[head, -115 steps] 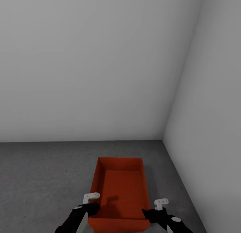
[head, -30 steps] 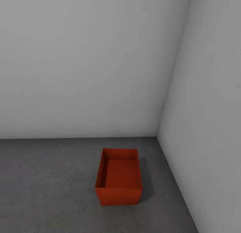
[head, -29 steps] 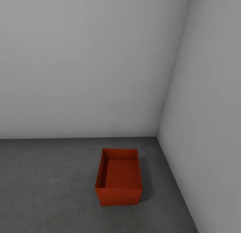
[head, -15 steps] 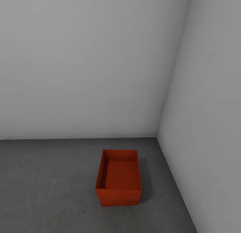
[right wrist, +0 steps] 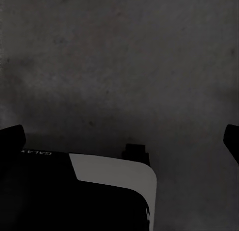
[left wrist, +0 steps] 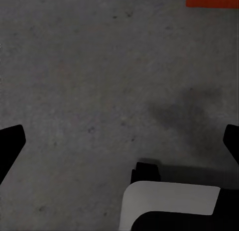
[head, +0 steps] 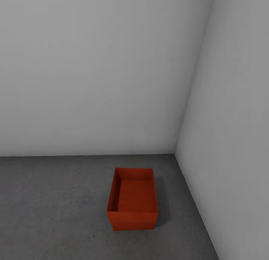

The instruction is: Move the two storage containers from the living room to the garage. In the garage, place one container on the floor and stack the other container on top of it (either order is fine).

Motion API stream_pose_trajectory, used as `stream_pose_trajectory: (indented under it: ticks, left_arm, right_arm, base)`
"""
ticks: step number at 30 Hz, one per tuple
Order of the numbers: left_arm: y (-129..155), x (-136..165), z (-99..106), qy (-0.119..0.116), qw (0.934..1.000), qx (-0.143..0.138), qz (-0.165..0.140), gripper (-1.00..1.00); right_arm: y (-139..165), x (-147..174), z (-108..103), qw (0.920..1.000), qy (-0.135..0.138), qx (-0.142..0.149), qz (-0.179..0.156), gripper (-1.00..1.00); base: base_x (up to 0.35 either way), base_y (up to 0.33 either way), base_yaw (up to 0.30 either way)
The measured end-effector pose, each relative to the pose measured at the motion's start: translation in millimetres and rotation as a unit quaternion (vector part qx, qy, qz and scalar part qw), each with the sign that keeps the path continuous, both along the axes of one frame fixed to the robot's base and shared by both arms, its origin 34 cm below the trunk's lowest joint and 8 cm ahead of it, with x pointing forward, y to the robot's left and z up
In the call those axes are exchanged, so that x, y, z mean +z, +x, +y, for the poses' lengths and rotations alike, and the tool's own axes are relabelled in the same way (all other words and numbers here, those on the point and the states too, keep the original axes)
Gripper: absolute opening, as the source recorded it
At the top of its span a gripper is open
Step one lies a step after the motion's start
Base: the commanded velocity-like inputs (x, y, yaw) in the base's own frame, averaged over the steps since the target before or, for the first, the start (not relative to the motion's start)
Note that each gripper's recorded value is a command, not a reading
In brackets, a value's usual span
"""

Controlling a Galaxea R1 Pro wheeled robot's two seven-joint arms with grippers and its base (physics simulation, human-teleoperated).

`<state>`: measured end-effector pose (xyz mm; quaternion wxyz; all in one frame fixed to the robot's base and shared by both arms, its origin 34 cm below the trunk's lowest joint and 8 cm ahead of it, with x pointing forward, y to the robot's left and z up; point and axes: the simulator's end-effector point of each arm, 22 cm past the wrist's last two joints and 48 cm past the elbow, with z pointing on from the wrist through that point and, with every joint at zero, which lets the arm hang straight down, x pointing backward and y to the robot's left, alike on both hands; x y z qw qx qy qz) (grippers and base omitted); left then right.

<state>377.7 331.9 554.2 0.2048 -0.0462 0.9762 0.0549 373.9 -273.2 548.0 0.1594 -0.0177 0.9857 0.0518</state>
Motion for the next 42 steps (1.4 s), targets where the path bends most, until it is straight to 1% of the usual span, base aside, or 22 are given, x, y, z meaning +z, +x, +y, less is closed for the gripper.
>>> stream_pose_trajectory:
  ticks: [9, 14, 15, 20, 22, 23, 25, 27, 31, 42]
  left_arm:
    - [-1, 1, -1, -0.001, 1.0000, 0.000, 0.002, 1.00]
    - [-1, 0, -5, -0.004, 1.0000, -0.001, 0.003, 1.00]
    - [-1, 0, -8, -0.006, 1.0000, -0.001, 0.003, 1.00]
    - [-1, -2, -38, -0.024, 0.9997, -0.004, 0.003, 1.00]
    - [-2, -3, -57, -0.036, 0.9993, -0.007, 0.003, 1.00]
    - [-2, -3, -62, -0.039, 0.9992, -0.007, 0.003, 1.00]
    - [-2, -3, -79, -0.050, 0.9987, -0.009, 0.003, 1.00]
    - [-2, -3, -93, -0.059, 0.9982, -0.011, 0.003, 1.00]
    - [-2, -3, -101, -0.064, 0.9979, -0.011, 0.003, 1.00]
    - [-2, -3, -103, -0.066, 0.9978, -0.011, 0.003, 1.00]
  right_arm:
    - [0, 1, 0, 1.0000, 0.000, 0.000, 0.000, 1.00]
    - [0, 1, 0, 1.0000, 0.000, 0.000, 0.000, 1.00]
    - [0, 1, 0, 1.0000, 0.000, 0.000, 0.000, 1.00]
    - [0, 1, 0, 1.0000, 0.000, 0.000, 0.000, 1.00]
    - [0, 1, 0, 1.0000, 0.000, 0.000, 0.000, 1.00]
    - [0, 1, 0, 1.0000, 0.000, 0.000, 0.000, 1.00]
    - [0, 1, 0, 1.0000, 0.000, 0.000, 0.000, 1.00]
    - [0, 1, 0, 1.0000, 0.000, 0.000, 0.000, 1.00]
    - [0, 1, 0, 1.0000, 0.000, 0.000, 0.000, 1.00]
    - [0, 1, 0, 1.0000, 0.000, 0.000, 0.000, 1.00]
  base:
    - [0.000, 0.000, 0.000]
    - [0.000, 0.000, 0.000]
    - [0.000, 0.000, 0.000]
    - [0.000, 0.000, 0.000]
    - [0.000, 0.000, 0.000]
    - [0.000, 0.000, 0.000]
    - [0.000, 0.000, 0.000]
    - [0.000, 0.000, 0.000]
    - [0.000, 0.000, 0.000]
    - [0.000, 0.000, 0.000]
